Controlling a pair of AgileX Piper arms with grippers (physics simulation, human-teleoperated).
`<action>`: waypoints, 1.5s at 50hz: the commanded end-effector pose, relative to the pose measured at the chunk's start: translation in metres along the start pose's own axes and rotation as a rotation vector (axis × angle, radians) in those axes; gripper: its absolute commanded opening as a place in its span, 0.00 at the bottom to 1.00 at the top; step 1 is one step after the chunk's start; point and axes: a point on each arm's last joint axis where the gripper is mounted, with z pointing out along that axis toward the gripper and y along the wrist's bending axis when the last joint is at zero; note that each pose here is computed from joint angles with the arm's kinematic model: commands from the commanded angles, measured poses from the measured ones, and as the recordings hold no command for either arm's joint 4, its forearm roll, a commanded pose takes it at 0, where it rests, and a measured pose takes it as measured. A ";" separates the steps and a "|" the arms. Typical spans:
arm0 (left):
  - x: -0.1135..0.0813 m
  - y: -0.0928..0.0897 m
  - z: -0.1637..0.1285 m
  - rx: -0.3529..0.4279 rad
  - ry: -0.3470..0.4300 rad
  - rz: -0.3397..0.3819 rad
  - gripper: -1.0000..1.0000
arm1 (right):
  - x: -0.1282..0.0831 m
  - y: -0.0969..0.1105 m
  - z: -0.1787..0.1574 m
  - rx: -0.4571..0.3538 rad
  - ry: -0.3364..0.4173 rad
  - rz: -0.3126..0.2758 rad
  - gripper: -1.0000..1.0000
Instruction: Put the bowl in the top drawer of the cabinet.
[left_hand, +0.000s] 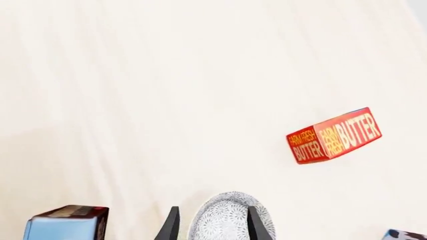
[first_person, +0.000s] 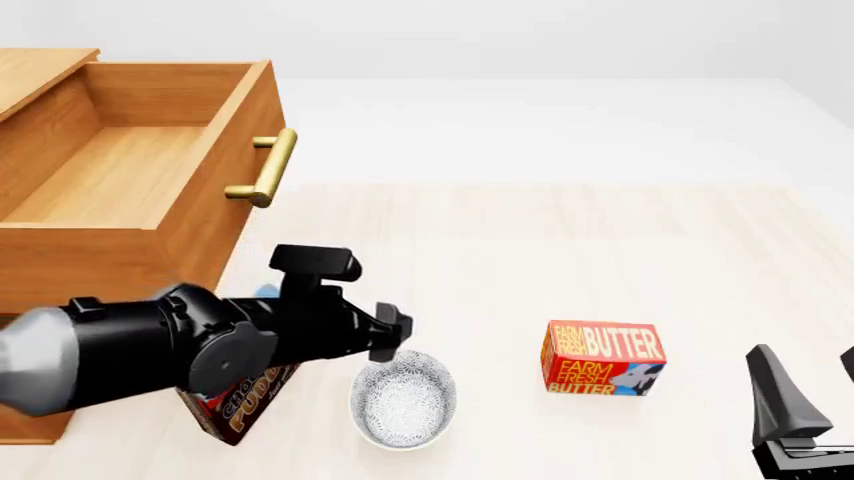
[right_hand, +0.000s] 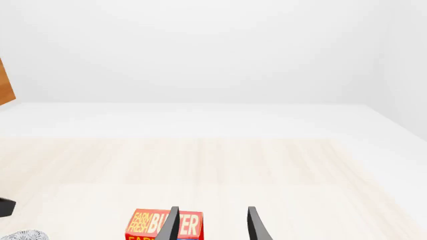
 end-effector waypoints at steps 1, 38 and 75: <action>0.005 0.002 0.008 -0.007 0.020 -0.004 1.00 | 0.000 0.000 0.000 0.000 0.000 0.000 1.00; 0.018 0.012 0.028 -0.043 0.073 -0.029 1.00 | 0.000 0.000 0.000 0.000 0.000 0.000 1.00; 0.041 0.011 0.048 -0.049 0.134 -0.073 1.00 | 0.000 0.000 0.000 0.000 0.000 0.000 1.00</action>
